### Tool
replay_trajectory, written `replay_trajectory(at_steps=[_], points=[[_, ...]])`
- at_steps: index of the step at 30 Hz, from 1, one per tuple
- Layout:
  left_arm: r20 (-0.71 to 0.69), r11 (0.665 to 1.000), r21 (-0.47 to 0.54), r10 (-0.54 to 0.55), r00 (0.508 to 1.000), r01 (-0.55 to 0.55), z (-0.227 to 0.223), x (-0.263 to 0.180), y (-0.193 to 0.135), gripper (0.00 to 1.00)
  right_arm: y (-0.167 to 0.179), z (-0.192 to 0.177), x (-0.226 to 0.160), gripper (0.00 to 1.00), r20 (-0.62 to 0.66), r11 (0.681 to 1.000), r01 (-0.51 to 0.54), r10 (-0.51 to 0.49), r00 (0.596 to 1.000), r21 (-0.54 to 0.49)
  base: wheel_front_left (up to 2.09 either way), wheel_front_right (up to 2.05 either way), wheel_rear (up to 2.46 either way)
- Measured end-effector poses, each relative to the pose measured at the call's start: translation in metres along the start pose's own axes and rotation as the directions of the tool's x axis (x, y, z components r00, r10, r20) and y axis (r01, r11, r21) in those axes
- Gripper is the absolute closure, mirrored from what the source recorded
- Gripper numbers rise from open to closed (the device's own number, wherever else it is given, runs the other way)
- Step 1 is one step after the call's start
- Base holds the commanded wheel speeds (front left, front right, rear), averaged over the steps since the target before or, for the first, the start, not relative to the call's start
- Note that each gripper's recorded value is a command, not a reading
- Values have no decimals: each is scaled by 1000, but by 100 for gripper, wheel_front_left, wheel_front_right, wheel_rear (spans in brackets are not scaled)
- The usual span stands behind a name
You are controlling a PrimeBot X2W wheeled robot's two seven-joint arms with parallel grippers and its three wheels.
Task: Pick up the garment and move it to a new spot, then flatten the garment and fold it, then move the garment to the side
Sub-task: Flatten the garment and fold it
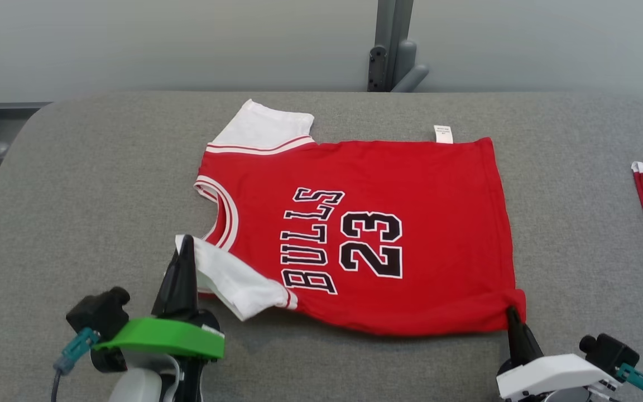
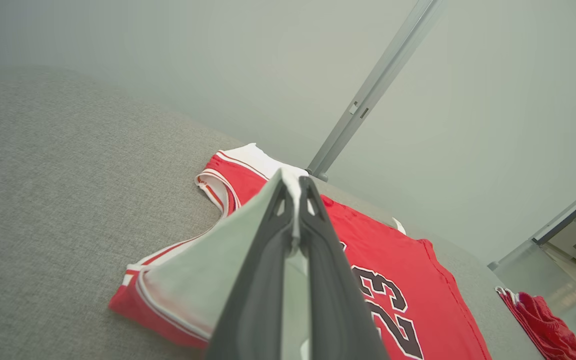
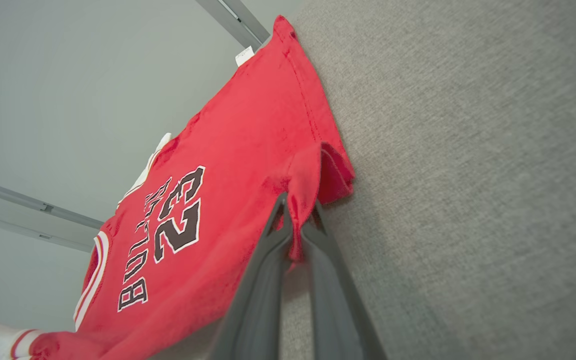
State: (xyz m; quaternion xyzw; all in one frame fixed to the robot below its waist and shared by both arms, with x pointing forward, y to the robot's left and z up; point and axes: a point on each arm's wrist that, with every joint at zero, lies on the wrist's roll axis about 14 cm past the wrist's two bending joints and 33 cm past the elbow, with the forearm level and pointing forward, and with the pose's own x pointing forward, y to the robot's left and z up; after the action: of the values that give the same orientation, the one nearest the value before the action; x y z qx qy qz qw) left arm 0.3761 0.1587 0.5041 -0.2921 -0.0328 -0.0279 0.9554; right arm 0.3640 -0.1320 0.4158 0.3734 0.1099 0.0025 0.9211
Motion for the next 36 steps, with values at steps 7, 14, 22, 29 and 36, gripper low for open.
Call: replay_trajectory(at_steps=[7, 14, 22, 29, 36], points=[[-3, 1000, 21, 4, 1000, -4, 1, 43, 6, 100, 9, 13, 30, 100, 28, 1000, -18, 18, 999, 5, 0, 0, 0], [-70, 999, 36, 8, 998, -5, -24, 71, 10, 100, 5, 15, 53, 100, 25, 1000, -7, 7, 1000, 3, 0, 0, 0], [-121, 1000, 31, 0, 993, 4, -44, 87, 8, 60, 1, 23, 64, 0, 47, 1000, 6, -7, 999, 27, 0, 0, 0], [-112, 1000, 22, -7, 994, 9, -41, 96, 4, 0, 9, 51, 68, 0, 133, 998, -22, 14, 991, 60, 0, 0, 0], [-79, 999, -14, -35, 996, 34, -30, 102, -8, 0, 21, 85, 67, 0, 234, 997, -65, 54, 971, 41, 0, 0, 0]])
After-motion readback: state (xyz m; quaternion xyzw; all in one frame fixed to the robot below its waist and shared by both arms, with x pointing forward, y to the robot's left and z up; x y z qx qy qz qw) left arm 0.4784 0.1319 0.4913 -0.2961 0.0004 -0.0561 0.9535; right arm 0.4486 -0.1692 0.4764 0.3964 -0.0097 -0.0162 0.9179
